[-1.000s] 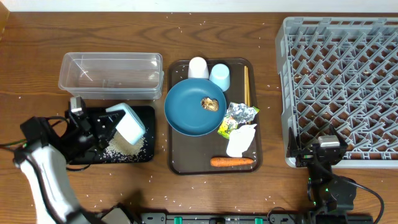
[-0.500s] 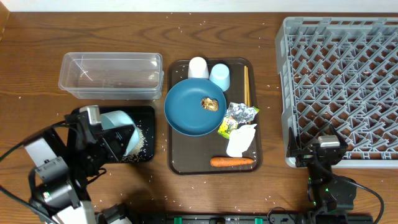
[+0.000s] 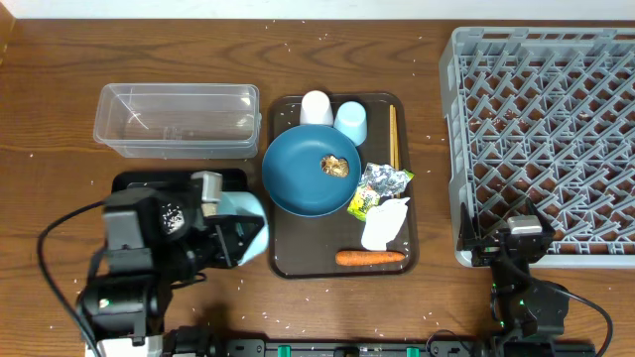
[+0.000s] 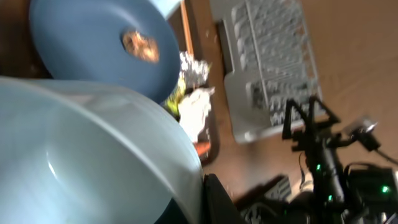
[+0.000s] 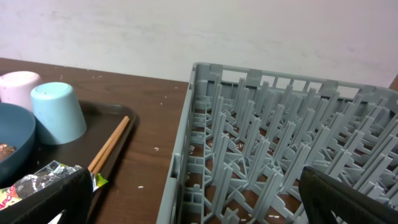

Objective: Sort waste into correct bins and load items into the dishwasher rack
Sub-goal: 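Shake the tilted bowl over the black tray to empty remaining rice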

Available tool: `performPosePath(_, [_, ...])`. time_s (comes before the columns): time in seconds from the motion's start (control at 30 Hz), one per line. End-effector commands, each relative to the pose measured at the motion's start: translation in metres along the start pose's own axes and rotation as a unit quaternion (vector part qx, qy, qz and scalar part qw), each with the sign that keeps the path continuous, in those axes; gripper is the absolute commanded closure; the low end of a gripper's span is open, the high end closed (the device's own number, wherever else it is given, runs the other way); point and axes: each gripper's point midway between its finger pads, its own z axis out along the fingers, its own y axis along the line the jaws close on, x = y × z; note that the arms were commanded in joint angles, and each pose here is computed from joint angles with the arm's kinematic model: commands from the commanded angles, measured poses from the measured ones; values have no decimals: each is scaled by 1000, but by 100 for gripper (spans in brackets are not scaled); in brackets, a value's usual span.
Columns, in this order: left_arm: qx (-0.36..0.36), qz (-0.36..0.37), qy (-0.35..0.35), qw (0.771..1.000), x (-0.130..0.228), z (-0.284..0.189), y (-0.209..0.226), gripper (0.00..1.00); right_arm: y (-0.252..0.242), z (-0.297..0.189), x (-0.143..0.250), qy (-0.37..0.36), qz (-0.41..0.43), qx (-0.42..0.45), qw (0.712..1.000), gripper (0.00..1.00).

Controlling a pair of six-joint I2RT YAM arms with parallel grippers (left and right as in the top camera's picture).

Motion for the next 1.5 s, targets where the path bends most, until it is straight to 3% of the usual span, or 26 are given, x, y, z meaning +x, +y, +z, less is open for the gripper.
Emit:
performPosePath(0.0, [-105,-28,-8,994,-1,7,26,94,-3,0,2,4,-3,6,1000,1])
performPosePath(0.2, [-211,-2,-63,975,-24,8,52,94,-3,0,2,4,-3,6,1000,1])
performPosePath(0.4, [-260,9,-123,958,-56,5,66,94,-3,0,2,4,-2,6,1000,1])
performPosePath(0.63, [-265,-29,-124,956,-60,13,73,94,-3,0,2,4,-2,6,1000,1])
performPosePath(0.77, [-176,-59,-152,971,-81,22,48,94,-3,0,2,4,-3,6,1000,1])
performPosePath(0.93, [30,-44,-158,986,-118,16,-6,94,-3,0,2,4,-2,6,1000,1])
performPosePath(1.13, [155,-119,-133,972,-148,-5,10,94,-3,0,2,4,-3,6,1000,1])
performPosePath(1.37, [273,-206,-37,939,-140,-14,45,94,-3,0,2,4,-3,6,1000,1])
performPosePath(1.47, [275,-255,-30,926,-139,-11,65,94,-3,0,2,4,-3,6,1000,1])
